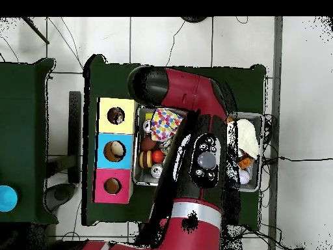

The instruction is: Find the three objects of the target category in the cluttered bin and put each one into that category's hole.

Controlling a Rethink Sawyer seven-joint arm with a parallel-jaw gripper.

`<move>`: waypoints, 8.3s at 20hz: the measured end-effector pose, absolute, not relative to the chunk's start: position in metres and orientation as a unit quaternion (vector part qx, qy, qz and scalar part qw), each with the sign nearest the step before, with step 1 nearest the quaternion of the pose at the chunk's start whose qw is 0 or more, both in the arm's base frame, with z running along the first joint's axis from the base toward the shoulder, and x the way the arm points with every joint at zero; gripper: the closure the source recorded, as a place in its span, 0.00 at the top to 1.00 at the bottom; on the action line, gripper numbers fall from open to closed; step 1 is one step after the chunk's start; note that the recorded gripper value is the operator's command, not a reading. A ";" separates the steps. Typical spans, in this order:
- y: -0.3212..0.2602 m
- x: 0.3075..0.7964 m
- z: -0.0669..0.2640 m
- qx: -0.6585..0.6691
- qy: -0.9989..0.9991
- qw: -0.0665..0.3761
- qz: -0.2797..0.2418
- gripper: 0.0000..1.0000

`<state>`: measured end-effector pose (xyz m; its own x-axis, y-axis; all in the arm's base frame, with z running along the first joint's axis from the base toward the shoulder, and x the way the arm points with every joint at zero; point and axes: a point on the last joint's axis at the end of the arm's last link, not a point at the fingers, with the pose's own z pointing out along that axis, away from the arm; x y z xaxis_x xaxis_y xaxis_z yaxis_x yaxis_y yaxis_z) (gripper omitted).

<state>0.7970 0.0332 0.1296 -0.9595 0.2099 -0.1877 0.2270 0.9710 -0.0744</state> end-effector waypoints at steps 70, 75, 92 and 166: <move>0.017 0.676 -0.038 0.051 0.998 0.027 -0.030 1.00; 0.024 0.673 -0.050 0.049 0.998 0.034 -0.025 1.00; 0.024 0.671 -0.058 0.050 0.998 0.035 -0.022 0.00; 0.188 0.687 0.105 0.015 0.994 0.104 -0.016 0.00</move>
<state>0.6871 0.1882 0.1046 -0.9778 0.0259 -0.2079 0.0324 0.9991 -0.0279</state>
